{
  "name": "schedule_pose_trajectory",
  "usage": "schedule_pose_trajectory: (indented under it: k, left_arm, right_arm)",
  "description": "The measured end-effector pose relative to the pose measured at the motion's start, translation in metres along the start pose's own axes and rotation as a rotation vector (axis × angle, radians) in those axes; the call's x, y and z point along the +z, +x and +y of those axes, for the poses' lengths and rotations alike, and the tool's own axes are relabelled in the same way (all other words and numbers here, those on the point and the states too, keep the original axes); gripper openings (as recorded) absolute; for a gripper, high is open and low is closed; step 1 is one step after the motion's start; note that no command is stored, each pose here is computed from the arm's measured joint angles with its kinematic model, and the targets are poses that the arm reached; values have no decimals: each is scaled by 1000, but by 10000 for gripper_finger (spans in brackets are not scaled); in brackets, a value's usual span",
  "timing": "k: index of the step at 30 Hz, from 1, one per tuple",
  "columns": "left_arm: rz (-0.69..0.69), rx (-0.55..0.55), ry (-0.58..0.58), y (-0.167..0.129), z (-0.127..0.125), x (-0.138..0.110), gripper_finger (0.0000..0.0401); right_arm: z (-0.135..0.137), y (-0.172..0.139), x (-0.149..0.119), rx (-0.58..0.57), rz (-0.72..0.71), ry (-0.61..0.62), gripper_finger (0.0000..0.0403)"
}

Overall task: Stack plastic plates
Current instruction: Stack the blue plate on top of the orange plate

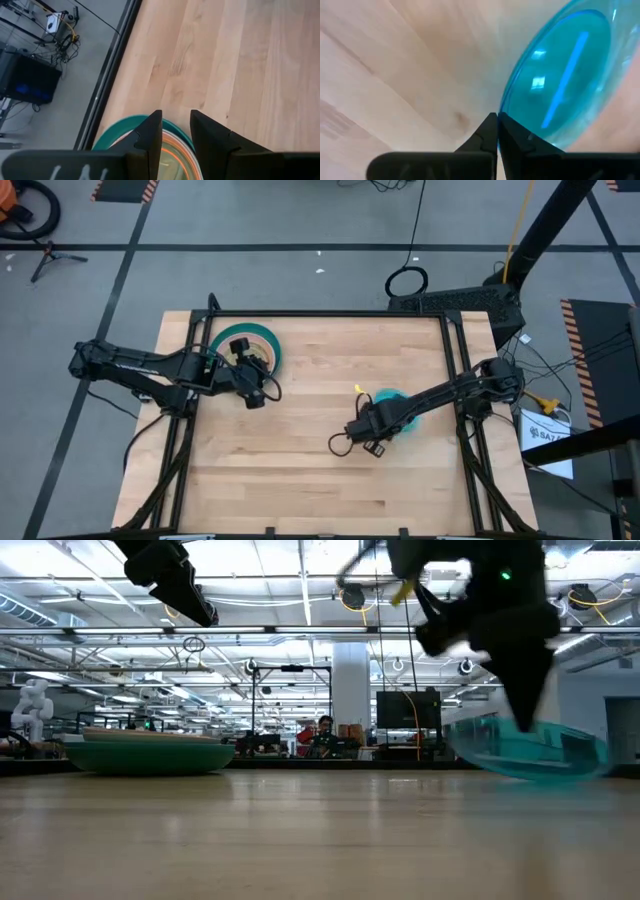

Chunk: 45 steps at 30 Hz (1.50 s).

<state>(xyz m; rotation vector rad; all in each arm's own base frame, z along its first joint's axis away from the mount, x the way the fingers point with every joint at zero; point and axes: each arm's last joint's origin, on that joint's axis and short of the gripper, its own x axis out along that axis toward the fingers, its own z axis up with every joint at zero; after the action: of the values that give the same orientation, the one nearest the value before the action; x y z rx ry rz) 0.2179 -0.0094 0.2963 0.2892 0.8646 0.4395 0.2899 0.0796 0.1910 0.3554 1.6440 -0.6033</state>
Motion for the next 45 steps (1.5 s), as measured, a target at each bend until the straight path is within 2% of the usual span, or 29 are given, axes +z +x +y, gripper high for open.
schedule_pose_trajectory:
  k: [6, 12, 16, 21, 29, 33, 38, 45]
  left_arm:
    - [0, 0, 18, 0, 0, 0, 108]
    - [11, 0, 32, 0, 0, -1, 108]
    - [26, 12, 55, -2, 0, -5, 108]
    - [-39, 35, 84, -10, 1, -25, 108]
    - [-336, 110, -169, -60, 39, -37, 108]
    - [-398, 131, -258, -74, 49, -50, 108]
    - [-422, 158, -293, -79, 54, -62, 108]
    - [-432, 162, -303, -81, 56, -66, 108]
  right_arm:
    - [-3, -33, 26, -94, -269, -213, 1]
    - [0, -46, 59, -91, -494, -572, 1]
    - [-1, -48, 88, -122, -649, -707, 0]
    - [-6, -45, 121, -192, -790, -837, 0]
    - [-8, -52, 180, -320, -813, -989, 0]
    - [2, -53, 211, -391, -800, -1112, 0]
    - [19, -50, 243, -469, -804, -1250, 0]
    - [36, -30, 267, -556, -782, -1418, 0]
